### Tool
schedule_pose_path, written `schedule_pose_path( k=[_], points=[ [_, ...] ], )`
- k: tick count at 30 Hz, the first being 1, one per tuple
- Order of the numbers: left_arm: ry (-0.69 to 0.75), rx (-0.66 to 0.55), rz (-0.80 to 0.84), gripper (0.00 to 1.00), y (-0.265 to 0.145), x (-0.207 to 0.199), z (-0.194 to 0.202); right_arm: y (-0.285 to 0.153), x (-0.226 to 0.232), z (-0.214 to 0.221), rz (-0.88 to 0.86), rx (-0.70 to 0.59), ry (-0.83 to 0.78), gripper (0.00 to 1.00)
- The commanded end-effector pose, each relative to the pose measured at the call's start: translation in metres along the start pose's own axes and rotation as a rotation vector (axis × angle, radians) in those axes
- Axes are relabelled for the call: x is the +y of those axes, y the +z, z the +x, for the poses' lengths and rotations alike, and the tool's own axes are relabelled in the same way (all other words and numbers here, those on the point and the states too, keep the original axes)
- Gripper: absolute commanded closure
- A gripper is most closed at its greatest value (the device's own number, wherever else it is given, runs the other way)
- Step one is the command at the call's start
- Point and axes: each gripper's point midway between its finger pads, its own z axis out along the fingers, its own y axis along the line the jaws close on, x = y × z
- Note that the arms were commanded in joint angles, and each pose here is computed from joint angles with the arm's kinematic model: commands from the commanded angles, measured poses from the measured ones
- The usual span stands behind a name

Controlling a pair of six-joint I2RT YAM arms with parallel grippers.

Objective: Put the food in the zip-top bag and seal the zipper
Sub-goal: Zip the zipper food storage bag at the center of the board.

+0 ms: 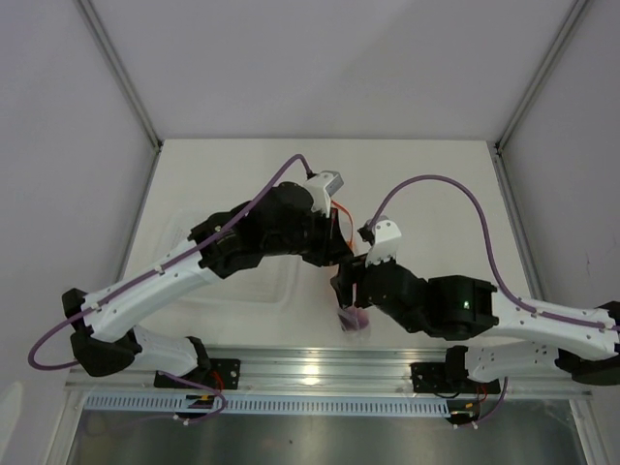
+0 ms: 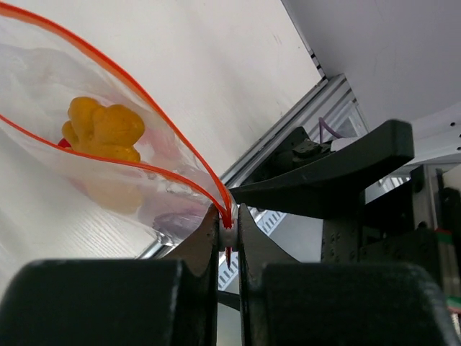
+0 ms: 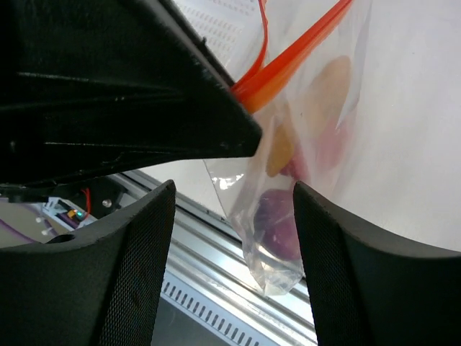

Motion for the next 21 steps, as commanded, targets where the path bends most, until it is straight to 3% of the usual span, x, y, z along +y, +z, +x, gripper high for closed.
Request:
schedule_pose_path(
  k=[1, 7, 13, 21],
  points=[
    [-0.056, -0.027, 0.066, 0.99, -0.010, -0.021, -0.015, 0.004, -0.005, -0.017, 0.086, -0.118, -0.016, 0.32],
    [-0.114, -0.011, 0.085, 0.99, -0.006, -0.025, -0.011, 0.006, -0.021, -0.022, 0.189, -0.160, -0.010, 0.32],
    [-0.139, 0.019, 0.129, 0.99, -0.006, -0.033, -0.005, 0.009, -0.042, -0.025, 0.242, -0.188, 0.034, 0.42],
    [-0.190, 0.043, 0.135, 0.99, -0.001, -0.034, -0.001, 0.016, -0.041, -0.024, 0.148, -0.274, 0.038, 0.47]
  ],
)
